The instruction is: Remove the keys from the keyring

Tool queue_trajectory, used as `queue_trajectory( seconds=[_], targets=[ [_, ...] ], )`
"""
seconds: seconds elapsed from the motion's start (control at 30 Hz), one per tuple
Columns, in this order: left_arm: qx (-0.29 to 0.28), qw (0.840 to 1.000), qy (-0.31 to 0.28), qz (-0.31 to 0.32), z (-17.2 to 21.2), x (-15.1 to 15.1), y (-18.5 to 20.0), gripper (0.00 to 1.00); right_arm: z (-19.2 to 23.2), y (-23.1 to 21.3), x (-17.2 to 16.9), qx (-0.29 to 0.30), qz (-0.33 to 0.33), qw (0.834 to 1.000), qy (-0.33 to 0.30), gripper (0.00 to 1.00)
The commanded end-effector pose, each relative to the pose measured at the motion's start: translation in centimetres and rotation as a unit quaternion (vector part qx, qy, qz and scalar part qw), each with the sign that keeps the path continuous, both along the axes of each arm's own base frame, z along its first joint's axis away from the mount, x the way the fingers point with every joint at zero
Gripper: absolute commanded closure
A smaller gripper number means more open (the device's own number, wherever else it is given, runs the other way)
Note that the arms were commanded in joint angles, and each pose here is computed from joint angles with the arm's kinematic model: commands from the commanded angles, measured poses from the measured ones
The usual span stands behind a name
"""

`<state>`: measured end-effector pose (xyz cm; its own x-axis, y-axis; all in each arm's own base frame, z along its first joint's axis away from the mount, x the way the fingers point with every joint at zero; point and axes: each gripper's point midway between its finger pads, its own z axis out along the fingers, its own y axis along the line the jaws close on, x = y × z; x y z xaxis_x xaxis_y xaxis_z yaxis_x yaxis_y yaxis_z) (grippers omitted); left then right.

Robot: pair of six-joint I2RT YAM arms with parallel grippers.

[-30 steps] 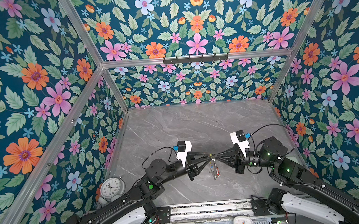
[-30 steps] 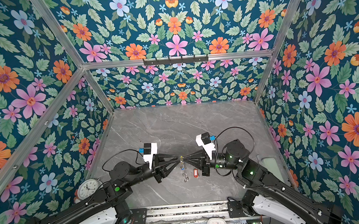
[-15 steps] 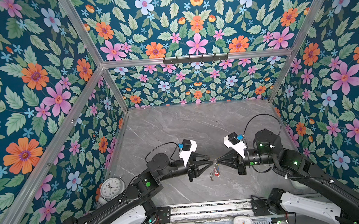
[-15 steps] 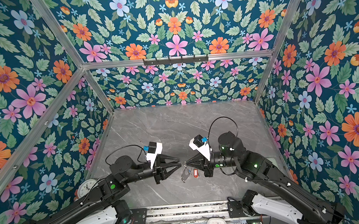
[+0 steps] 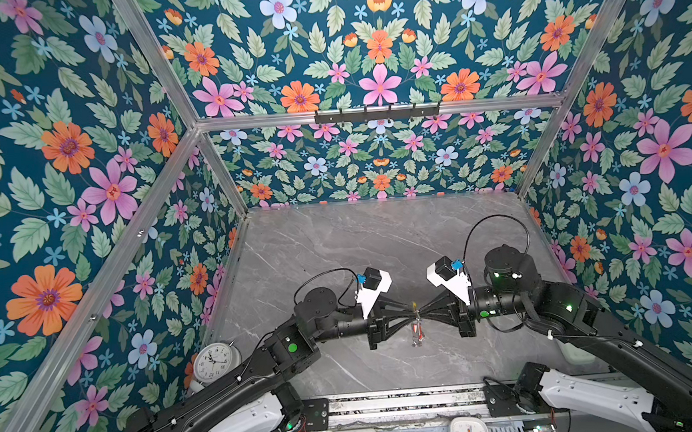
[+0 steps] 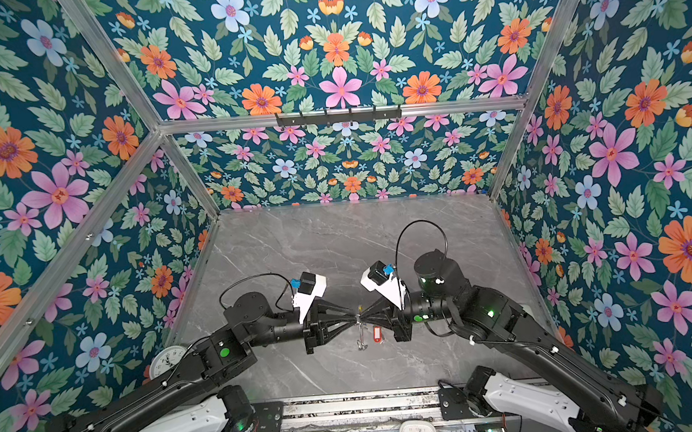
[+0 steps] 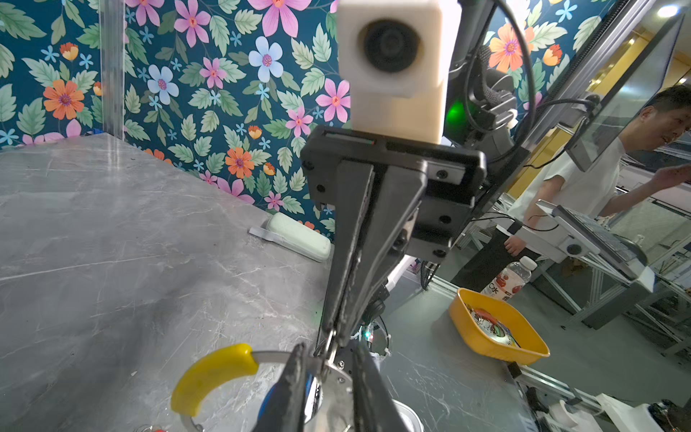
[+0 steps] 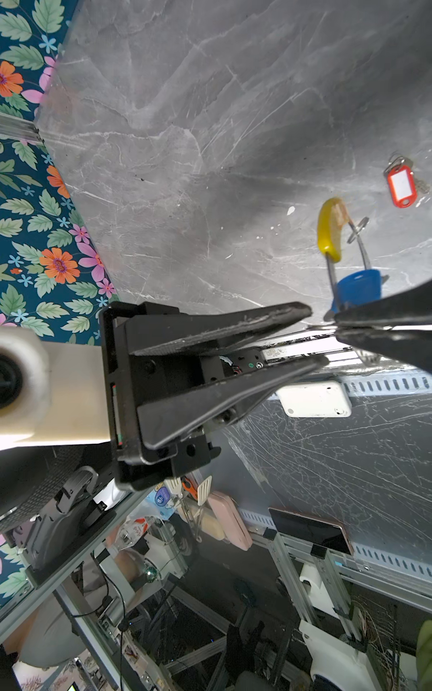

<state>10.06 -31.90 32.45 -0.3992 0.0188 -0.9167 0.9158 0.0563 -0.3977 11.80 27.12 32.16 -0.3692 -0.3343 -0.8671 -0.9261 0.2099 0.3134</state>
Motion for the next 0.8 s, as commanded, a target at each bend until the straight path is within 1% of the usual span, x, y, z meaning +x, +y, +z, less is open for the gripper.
queue_trajectory(
  seconds=[0.0,0.1,0.23,0.37,0.43,0.5,0.53,0.6,0.77],
  targets=[
    [-0.007,1.0,-0.007,-0.015,0.5,-0.4,-0.1,0.83,0.4,0.1,-0.2,0.004,0.007,1.0,-0.006,1.0],
    [-0.006,1.0,-0.005,-0.018,0.3,-0.5,-0.2,0.87,0.5,0.1,-0.1,0.003,0.007,1.0,-0.008,1.0],
    [-0.009,1.0,-0.005,-0.019,0.3,-0.5,-0.3,1.0,0.6,0.2,0.0,0.003,0.008,1.0,-0.008,1.0],
    [-0.02,1.0,-0.01,-0.005,0.5,-0.1,-0.1,1.0,1.1,0.3,0.4,0.018,-0.004,1.0,-0.011,1.0],
    [-0.033,0.999,-0.013,0.006,0.7,0.1,0.2,1.0,1.8,0.3,0.5,0.038,-0.012,0.999,-0.017,0.9],
    [-0.042,0.999,-0.017,0.018,0.8,0.4,0.4,1.0,2.6,0.3,0.7,0.061,-0.022,0.998,-0.024,0.77],
    [-0.048,0.998,-0.02,0.021,1.0,0.4,0.5,1.0,3.1,0.2,0.8,0.077,-0.03,0.996,-0.028,0.72],
    [-0.061,0.997,-0.022,0.031,1.3,0.7,0.7,1.0,3.9,0.2,0.9,0.104,-0.038,0.993,-0.032,0.68],
    [-0.09,0.994,-0.023,0.049,1.8,1.1,1.2,1.0,5.2,0.3,1.6,0.173,-0.061,0.983,-0.033,0.66]
  ],
)
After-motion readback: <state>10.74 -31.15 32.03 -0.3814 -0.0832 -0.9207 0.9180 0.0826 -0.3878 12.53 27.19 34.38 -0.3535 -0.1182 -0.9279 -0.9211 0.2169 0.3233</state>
